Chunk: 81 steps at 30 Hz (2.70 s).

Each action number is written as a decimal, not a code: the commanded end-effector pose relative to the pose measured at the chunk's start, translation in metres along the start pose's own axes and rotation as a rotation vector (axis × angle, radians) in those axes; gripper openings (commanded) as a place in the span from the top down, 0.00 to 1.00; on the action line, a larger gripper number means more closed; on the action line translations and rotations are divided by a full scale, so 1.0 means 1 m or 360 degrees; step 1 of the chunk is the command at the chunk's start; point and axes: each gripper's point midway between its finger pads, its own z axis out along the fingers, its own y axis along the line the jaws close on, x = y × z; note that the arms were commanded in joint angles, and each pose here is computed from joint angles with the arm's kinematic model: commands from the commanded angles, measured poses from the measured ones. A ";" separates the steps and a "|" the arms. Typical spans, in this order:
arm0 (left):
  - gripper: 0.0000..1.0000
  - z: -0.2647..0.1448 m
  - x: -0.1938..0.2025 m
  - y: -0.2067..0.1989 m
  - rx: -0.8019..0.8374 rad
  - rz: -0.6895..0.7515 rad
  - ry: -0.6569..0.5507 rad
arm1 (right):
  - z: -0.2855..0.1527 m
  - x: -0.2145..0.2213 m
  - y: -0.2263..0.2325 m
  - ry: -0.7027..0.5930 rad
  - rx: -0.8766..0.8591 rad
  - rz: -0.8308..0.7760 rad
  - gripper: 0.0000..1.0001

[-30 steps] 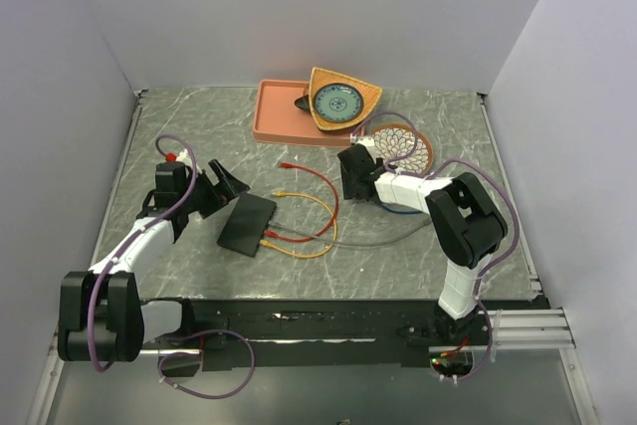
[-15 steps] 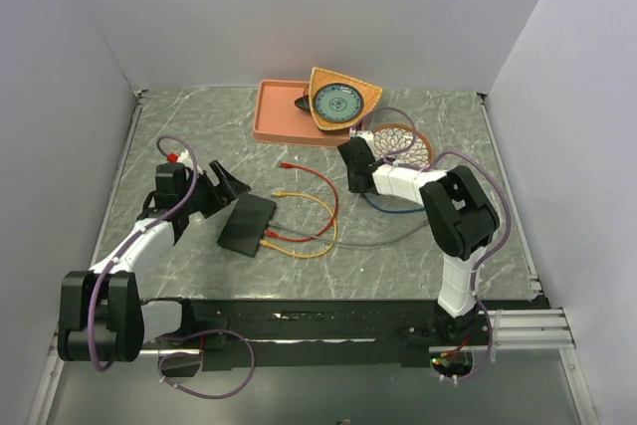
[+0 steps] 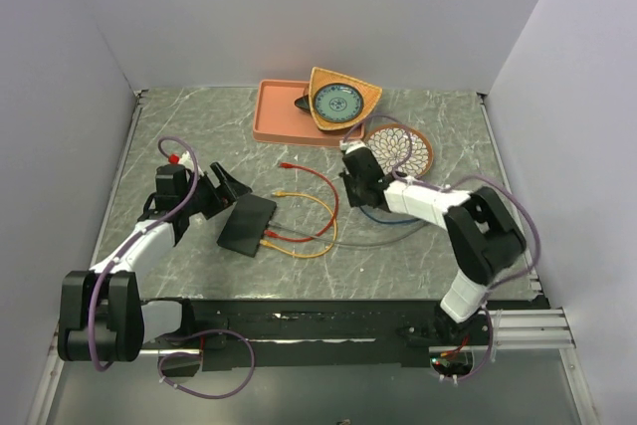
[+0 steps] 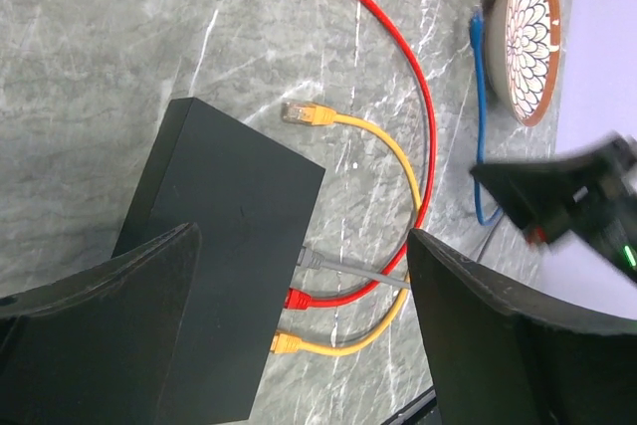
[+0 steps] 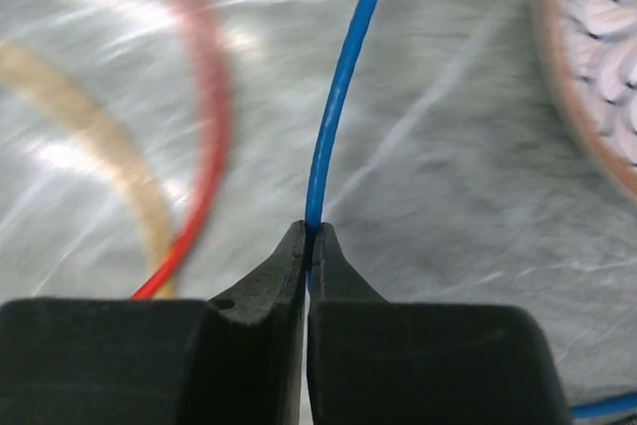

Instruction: Insert the plug into the switch port

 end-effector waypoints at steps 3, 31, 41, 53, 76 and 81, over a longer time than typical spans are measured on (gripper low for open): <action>0.11 0.003 0.000 -0.008 0.0095 0.0009 0.0005 | -0.062 -0.013 0.080 -0.0279 -0.0423 -0.0519 1.00; 0.11 0.009 0.003 0.000 0.0050 0.0037 0.0054 | 0.002 -0.057 0.170 -0.0146 -0.0629 -0.0424 0.33; 0.12 0.014 0.003 0.003 0.0040 0.0028 0.0078 | 0.026 -0.032 0.178 -0.0026 -0.0673 -0.0440 0.67; 0.12 -0.009 -0.015 -0.036 0.0250 0.0148 -0.0082 | -0.027 -0.055 0.175 -0.0319 -0.0835 -0.0488 1.00; 0.38 -0.031 0.031 -0.127 0.0911 0.0486 0.0052 | -0.141 -0.040 0.195 -0.0603 -0.1637 -0.0552 1.00; 0.45 -0.031 0.035 -0.135 0.0943 0.0507 0.0075 | -0.153 -0.044 0.190 -0.0651 -0.1654 -0.0515 1.00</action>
